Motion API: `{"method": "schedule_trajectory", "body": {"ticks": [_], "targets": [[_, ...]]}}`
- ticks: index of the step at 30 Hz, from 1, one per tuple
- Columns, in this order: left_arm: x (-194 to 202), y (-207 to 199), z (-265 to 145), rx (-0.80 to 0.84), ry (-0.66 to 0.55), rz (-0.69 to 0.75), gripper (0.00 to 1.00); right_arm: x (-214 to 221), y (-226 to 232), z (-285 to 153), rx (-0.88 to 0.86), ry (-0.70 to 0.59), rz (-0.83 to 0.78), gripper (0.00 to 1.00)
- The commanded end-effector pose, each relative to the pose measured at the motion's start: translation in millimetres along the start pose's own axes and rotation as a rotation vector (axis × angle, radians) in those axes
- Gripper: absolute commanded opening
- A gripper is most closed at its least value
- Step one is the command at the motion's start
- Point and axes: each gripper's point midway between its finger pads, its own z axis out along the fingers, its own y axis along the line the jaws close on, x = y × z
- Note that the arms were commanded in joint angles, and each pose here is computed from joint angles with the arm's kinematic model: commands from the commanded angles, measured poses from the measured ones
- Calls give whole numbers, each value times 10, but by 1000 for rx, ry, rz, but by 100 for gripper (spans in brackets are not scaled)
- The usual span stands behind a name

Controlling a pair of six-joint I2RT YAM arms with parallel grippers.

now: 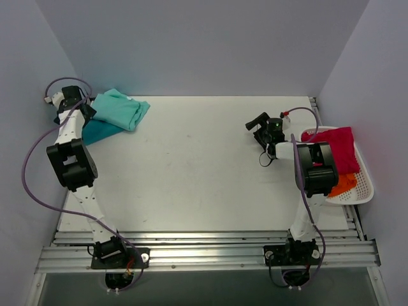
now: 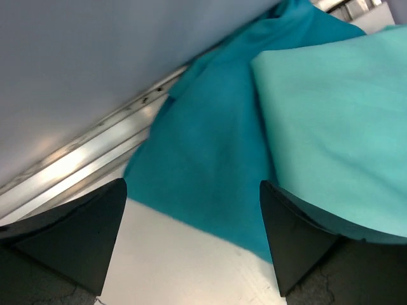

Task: Fold and stack the t-shirts
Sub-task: Put the neatly folded tshirt into the corner of the board with the left arm

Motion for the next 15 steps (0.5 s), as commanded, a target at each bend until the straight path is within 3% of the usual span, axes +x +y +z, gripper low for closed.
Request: {"method": "schedule_trajectory", "body": {"ticks": [1, 4, 5, 7, 10, 11, 15], "targets": [[-1002, 77, -698, 12, -349, -187, 94, 127, -68, -5, 26, 52, -18, 97], [-1090, -45, -657, 104, -331, -163, 94, 132, -58, 1, 19, 55, -18, 97], [-879, -21, -522, 67, -260, -135, 94, 151, -43, 1, 13, 63, -18, 97], [-855, -84, -556, 60, -251, -121, 94, 147, -45, 9, 12, 63, -16, 97], [-881, -208, -893, 68, -349, -111, 94, 162, -58, 9, 13, 63, -20, 97], [-948, -253, -1148, 125, -408, -131, 94, 160, -59, 14, 13, 61, -20, 97], [-750, -725, -1989, 438, -443, -63, 94, 208, 34, 24, -13, 68, -44, 96]]}}
